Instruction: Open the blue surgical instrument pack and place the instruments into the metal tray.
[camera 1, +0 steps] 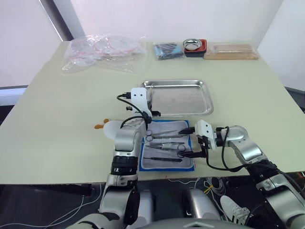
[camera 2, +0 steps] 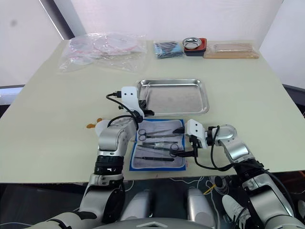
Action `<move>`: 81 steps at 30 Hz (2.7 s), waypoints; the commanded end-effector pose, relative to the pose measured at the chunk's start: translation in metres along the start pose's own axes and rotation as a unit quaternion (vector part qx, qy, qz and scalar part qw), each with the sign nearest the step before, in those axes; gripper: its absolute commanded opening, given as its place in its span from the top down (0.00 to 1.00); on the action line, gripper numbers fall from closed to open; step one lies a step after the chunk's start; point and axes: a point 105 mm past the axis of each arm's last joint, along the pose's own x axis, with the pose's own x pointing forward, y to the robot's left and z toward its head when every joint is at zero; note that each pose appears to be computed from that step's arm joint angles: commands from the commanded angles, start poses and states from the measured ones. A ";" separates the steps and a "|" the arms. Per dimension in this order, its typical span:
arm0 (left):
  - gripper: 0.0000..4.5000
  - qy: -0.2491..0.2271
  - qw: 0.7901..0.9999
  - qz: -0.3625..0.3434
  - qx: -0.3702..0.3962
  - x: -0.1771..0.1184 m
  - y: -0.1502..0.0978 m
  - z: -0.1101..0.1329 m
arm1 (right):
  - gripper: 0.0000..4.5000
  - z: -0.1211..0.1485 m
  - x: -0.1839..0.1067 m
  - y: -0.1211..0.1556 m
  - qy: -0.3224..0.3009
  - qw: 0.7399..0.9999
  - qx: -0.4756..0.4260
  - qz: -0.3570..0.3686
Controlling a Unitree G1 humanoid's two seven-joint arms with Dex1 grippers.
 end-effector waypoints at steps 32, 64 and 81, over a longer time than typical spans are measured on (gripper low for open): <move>0.11 -0.180 0.954 -0.208 0.117 -0.034 -0.013 0.071 | 0.00 -0.064 -0.002 0.027 0.087 0.992 0.096 0.002; 0.05 -0.034 0.715 -0.617 0.327 -0.157 0.078 0.023 | 0.00 -0.062 -0.004 0.030 0.051 0.995 0.089 -0.003; 0.05 -0.018 0.705 -0.627 0.331 -0.168 0.081 0.031 | 0.00 -0.062 -0.005 0.026 0.055 0.995 0.085 0.002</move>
